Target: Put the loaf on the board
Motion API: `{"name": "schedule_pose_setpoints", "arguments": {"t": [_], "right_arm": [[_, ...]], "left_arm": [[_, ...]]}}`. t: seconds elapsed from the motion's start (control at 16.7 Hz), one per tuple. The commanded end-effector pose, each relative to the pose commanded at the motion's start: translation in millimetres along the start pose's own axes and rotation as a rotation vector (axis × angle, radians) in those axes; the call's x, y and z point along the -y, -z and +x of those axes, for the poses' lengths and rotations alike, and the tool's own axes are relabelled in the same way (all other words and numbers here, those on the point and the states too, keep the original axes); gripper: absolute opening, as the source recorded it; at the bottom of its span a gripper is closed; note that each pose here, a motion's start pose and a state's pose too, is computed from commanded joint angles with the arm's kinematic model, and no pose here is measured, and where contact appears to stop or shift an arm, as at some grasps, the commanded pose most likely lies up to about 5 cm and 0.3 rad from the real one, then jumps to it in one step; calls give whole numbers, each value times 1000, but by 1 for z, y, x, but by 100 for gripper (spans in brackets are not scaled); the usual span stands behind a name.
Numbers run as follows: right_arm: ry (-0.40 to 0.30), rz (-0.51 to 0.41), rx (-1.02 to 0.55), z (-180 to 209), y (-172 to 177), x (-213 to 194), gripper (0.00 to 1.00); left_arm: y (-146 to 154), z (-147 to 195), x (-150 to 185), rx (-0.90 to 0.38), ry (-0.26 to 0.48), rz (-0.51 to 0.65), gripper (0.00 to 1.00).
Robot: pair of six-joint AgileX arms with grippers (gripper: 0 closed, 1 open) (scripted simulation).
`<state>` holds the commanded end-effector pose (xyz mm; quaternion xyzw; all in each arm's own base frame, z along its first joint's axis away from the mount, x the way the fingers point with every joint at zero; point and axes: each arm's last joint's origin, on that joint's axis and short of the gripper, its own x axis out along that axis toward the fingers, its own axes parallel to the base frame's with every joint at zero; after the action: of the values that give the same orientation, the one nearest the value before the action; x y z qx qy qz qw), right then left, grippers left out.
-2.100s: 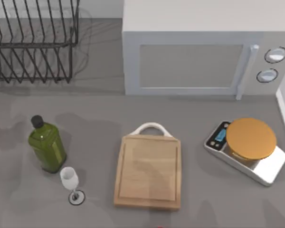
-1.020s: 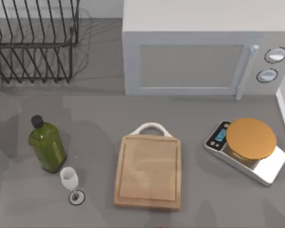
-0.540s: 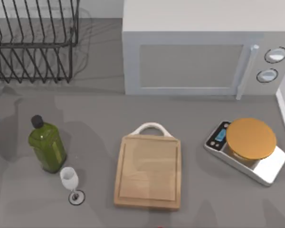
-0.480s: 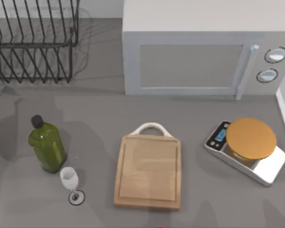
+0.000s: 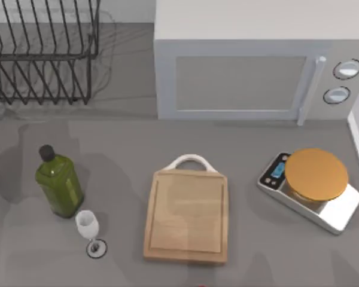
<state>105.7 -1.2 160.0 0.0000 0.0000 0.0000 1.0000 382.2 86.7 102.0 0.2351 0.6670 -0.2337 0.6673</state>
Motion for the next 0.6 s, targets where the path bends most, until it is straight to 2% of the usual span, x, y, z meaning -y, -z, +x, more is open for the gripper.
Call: {"name": "schedule_pose_setpoints", "arguments": {"t": [0.18, 0.6], "right_arm": [[0, 0, 0, 0, 0, 0, 100], [0, 0, 0, 0, 0, 0, 100]], "left_arm": [[0, 0, 0, 0, 0, 0, 2], [0, 0, 0, 0, 0, 0, 0]]}}
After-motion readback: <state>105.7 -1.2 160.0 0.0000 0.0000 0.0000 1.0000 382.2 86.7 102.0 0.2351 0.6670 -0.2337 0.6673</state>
